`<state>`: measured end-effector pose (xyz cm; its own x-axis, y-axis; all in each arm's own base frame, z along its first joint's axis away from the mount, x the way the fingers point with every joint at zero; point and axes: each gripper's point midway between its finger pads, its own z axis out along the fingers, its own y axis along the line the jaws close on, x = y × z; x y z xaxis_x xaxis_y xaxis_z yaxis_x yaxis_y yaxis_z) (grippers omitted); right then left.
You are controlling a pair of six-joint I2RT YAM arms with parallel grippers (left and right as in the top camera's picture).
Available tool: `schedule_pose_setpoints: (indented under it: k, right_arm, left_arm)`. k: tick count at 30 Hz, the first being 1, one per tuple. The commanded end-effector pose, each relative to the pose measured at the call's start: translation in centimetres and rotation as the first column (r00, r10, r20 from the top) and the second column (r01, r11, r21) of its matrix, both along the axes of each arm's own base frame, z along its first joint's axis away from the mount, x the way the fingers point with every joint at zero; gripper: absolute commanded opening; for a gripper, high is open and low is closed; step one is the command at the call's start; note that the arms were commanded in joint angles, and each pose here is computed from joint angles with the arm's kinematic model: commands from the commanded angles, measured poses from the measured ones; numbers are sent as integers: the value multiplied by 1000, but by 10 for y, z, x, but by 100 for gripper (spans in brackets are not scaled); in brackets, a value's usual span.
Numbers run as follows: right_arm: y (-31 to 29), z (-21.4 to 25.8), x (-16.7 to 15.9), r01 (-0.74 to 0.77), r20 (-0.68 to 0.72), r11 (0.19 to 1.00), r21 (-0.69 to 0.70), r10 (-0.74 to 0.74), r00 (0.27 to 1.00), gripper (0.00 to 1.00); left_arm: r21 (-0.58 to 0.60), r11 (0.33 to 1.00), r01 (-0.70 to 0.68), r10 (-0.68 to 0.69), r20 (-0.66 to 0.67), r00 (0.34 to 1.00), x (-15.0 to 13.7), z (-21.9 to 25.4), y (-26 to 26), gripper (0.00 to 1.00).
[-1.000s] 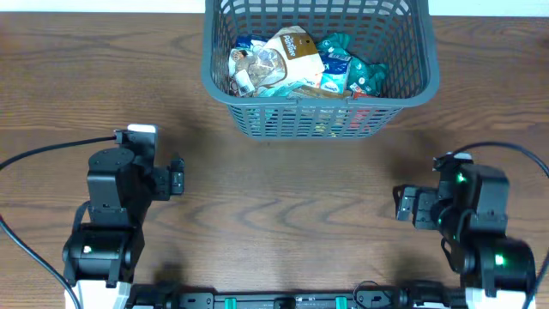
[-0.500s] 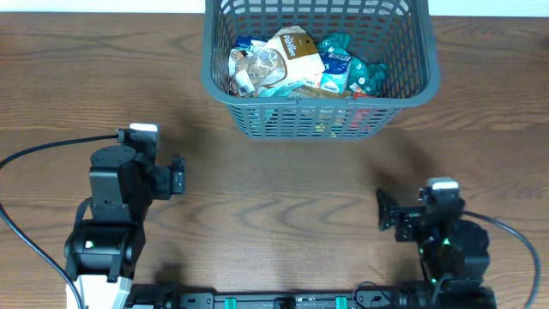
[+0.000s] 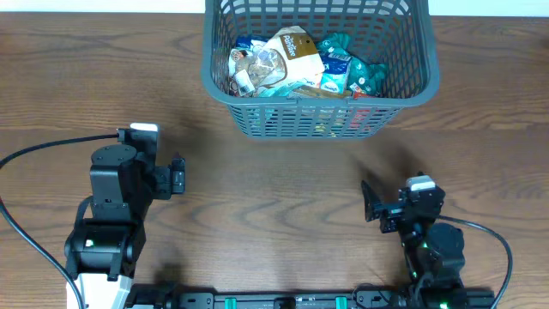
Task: Pack container
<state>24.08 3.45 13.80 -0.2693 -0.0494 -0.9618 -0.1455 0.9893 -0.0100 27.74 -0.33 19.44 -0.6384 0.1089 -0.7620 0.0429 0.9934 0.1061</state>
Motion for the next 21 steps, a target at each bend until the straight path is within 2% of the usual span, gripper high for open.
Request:
schedule_pose_setpoints:
  k: [1, 6, 21]
  right_arm:
    - [-2, 7, 0, 7, 44, 1000, -30, -6, 999, 99]
    - [-6, 11, -2, 29, 67, 999, -35, -27, 997, 99]
    - [-16, -2, -10, 60, 23, 996, -63, -59, 998, 99]
  left_arm:
    - [6, 1000, 17, -17, -1, 1000, 0, -1, -2, 98]
    - [6, 1000, 17, -17, -1, 1000, 0, -1, -2, 99]
    - [6, 1000, 17, -17, -1, 1000, 0, -1, -2, 99]
